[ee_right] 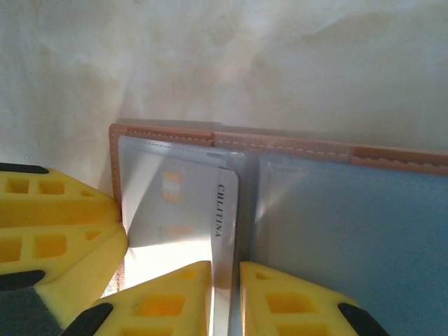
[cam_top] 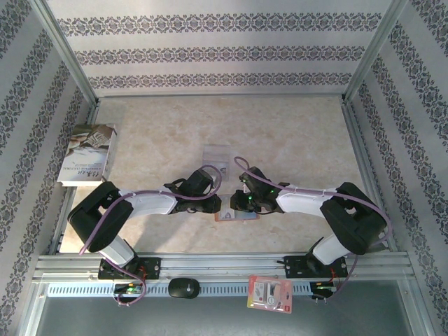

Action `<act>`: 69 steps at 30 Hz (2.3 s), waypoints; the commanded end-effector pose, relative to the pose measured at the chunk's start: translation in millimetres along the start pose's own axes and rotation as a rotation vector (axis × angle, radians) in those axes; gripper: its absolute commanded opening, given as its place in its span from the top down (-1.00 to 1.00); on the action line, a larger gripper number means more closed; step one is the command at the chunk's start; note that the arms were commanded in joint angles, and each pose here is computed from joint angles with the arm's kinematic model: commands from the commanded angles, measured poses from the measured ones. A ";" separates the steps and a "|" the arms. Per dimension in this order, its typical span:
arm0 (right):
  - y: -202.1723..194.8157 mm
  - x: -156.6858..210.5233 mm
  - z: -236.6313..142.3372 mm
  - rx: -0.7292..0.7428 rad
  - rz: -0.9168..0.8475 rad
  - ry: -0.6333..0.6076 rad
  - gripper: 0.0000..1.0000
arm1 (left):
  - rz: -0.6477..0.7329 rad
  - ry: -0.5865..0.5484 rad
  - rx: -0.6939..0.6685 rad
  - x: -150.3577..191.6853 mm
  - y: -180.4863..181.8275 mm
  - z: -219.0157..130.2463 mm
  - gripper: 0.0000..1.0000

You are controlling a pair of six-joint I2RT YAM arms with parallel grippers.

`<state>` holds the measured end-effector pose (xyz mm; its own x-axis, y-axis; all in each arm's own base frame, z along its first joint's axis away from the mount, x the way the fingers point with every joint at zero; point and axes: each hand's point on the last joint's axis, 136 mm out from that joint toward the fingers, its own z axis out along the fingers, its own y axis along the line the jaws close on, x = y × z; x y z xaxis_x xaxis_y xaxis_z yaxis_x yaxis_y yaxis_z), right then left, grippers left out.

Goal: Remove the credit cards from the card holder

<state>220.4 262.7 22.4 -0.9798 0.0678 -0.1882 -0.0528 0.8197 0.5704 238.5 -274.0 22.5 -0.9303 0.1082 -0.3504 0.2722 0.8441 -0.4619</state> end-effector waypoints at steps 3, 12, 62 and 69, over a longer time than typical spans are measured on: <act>6.4 3.6 4.5 -0.074 0.025 0.013 0.81 | -0.020 0.071 -0.034 22.6 12.5 10.2 0.58; -0.3 -1.3 -4.1 -0.058 0.047 -0.044 1.00 | -0.026 0.051 -0.045 19.5 15.3 5.8 0.57; -27.4 -9.4 -73.1 0.109 -0.086 -0.170 1.00 | -0.030 0.013 -0.016 -1.4 16.6 -8.6 0.48; 20.8 -47.1 -109.8 0.112 -0.383 -0.212 1.00 | -0.003 -0.149 0.025 -39.0 -5.3 -58.8 -0.08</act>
<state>232.8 216.6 109.0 -0.8894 -0.0209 -0.4566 -0.2463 0.8635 0.4401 250.7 -260.0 59.7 -0.9095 0.0534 -0.4122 0.2726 0.8253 -0.4946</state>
